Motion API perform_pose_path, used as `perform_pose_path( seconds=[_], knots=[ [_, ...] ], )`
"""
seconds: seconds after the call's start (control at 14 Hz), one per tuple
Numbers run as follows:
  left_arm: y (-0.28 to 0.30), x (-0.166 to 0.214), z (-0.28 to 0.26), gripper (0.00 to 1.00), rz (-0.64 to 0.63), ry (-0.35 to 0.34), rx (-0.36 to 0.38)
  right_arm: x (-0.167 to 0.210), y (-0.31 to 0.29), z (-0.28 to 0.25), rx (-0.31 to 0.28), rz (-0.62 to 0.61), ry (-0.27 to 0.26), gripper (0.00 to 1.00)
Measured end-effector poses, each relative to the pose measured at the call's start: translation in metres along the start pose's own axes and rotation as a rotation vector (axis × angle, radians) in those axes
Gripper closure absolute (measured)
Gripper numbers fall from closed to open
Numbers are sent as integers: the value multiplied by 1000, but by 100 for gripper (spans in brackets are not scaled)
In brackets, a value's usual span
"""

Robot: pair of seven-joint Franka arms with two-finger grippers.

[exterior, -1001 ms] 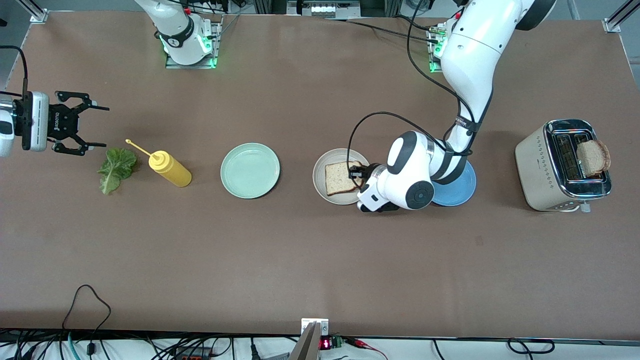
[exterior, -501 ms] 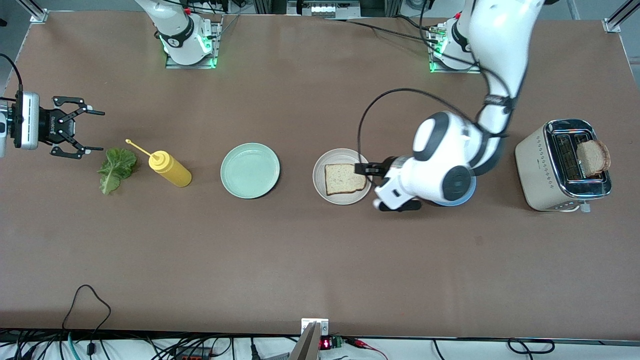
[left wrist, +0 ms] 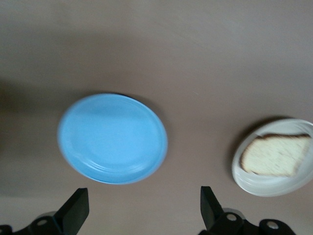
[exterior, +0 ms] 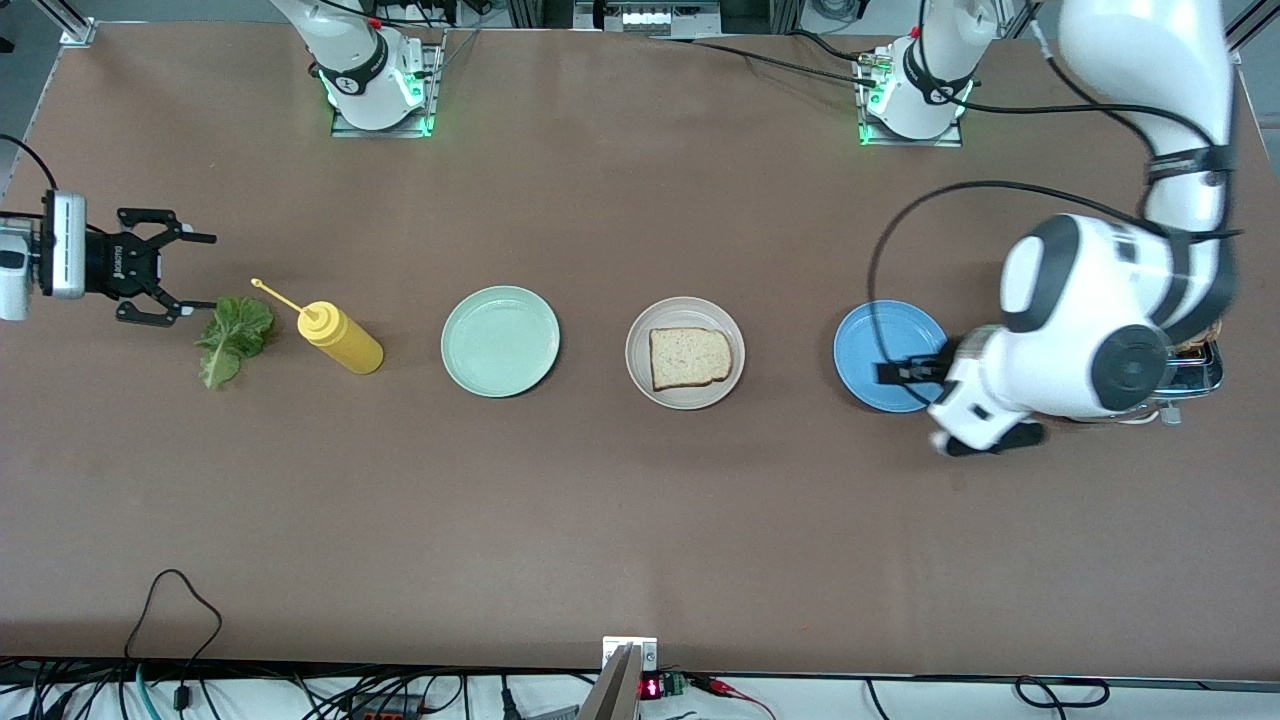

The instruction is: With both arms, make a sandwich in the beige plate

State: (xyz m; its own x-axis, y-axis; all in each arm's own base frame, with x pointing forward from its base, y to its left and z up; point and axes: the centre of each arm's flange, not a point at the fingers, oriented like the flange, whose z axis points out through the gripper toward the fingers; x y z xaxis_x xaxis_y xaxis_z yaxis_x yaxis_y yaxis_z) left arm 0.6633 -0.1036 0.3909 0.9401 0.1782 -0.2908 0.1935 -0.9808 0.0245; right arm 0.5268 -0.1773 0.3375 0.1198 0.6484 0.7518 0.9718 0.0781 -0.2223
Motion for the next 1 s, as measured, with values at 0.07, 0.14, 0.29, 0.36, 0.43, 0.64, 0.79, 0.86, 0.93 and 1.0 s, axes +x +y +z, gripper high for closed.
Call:
perform_pose_path(
  seconds=[0.07, 0.14, 0.29, 0.36, 0.43, 0.64, 0.79, 0.86, 0.93, 1.0],
  knots=[
    [-25, 6, -15, 0, -28, 21, 15, -10, 3, 7, 7, -7, 16, 0],
    [-50, 11, -34, 0, -61, 39, 14, -18, 6, 14, 12, -14, 32, 0],
    [-101, 11, -81, 0, -103, 87, -12, -33, 13, 29, 13, -39, 69, 0],
    [-119, 8, -104, 0, -84, 113, -22, -42, 15, 36, 14, -49, 78, 0],
    [-129, 3, -121, 0, -49, 134, -26, -49, 18, 42, 14, -60, 83, 0],
    [-134, -12, -150, 0, 6, 166, -28, -70, 24, 59, 12, -82, 113, 0],
    [-136, -30, -164, 0, 19, 142, -25, -79, 27, 68, 3, -90, 128, 0],
    [-137, -40, -171, 0, 23, 134, -23, -83, 29, 72, -3, -93, 138, 0],
    [-140, -49, -179, 0, 24, 136, -18, -86, 31, 76, -8, -96, 149, 0],
    [-144, -57, -185, 0, 23, 142, -9, -90, 32, 81, -10, -100, 160, 0]
  ],
)
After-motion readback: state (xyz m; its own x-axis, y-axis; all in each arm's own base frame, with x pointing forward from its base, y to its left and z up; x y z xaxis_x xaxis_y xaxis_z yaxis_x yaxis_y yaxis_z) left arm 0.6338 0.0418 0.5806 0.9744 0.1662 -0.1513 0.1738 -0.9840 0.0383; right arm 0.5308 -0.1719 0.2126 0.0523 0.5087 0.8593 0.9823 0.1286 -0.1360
